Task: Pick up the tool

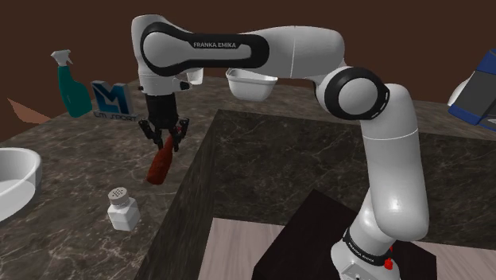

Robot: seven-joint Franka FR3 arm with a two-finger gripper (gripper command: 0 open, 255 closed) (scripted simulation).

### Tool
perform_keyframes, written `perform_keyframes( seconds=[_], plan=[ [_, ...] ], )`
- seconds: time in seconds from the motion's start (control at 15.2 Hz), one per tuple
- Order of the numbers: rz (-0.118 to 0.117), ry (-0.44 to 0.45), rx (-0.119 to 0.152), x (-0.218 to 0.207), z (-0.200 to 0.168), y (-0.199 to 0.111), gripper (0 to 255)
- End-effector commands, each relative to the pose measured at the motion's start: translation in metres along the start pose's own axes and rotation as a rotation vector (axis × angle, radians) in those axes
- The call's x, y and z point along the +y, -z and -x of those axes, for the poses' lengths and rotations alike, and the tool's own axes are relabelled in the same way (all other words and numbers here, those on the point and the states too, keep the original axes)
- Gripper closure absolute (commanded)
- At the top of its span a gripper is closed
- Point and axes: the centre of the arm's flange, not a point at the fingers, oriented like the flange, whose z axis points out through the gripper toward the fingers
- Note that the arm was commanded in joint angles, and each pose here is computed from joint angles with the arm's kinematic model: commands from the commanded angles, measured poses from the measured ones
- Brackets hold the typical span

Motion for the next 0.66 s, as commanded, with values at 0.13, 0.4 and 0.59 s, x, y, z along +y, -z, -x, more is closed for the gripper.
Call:
perform_keyframes(
  seconds=[0.13, 0.4, 0.59],
  plan=[
    [0.000, 0.000, 0.000, 0.001, 0.003, 0.022, 255],
    [0.000, 0.000, 0.000, 0.003, 0.006, 0.042, 255],
    [0.000, 0.000, 0.000, 0.004, 0.007, 0.048, 255]
  ],
)
